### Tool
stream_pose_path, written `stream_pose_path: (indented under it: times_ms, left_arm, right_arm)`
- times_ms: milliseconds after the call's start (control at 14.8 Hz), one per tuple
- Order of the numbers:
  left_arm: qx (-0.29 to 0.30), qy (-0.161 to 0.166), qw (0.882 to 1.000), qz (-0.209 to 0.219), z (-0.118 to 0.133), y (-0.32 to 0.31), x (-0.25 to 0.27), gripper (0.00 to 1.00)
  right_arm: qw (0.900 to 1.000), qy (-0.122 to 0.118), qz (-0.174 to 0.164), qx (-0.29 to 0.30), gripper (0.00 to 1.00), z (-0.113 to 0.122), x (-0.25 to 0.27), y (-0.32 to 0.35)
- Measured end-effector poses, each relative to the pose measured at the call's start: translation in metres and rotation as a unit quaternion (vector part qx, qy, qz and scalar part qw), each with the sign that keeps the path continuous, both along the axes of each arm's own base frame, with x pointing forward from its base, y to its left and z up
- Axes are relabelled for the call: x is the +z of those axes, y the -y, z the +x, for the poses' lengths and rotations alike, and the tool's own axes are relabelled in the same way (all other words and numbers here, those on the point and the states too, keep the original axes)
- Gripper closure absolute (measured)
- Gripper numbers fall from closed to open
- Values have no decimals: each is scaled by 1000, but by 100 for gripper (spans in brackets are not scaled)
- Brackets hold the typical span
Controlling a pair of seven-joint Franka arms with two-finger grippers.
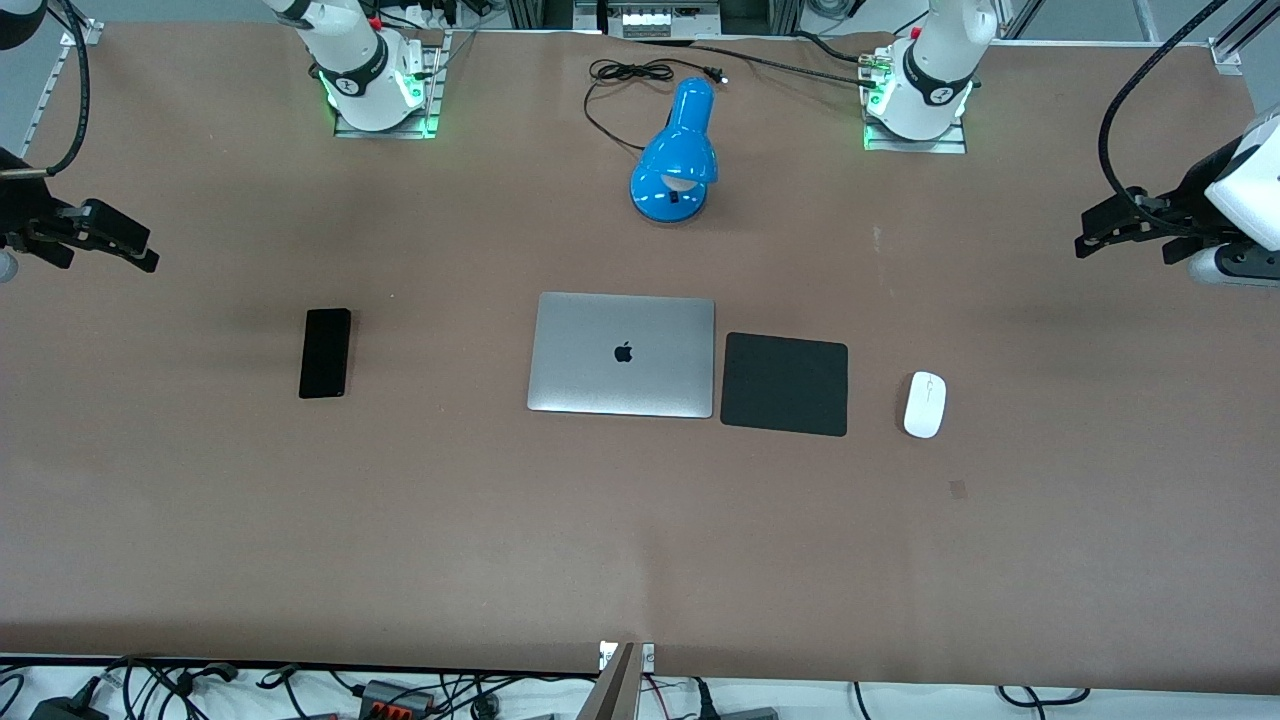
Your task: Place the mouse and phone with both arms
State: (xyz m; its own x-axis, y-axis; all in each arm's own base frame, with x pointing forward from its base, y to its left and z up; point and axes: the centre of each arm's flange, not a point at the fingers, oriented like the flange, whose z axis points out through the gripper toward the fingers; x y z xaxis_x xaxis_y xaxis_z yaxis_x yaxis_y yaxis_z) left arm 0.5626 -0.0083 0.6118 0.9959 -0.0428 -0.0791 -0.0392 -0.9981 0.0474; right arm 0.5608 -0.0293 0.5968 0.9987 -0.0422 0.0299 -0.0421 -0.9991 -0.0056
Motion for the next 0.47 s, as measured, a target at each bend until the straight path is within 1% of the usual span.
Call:
stream_pose_path:
  times_ms: [271, 475]
  left_arm:
    - [1, 0, 1000, 0, 0, -1, 0, 0]
    - [3, -1, 1000, 0, 2, -3, -3, 0]
  right_arm:
    - [1000, 5, 0, 0, 0, -4, 7, 0]
    - [1000, 0, 0, 0, 0, -5, 6, 0]
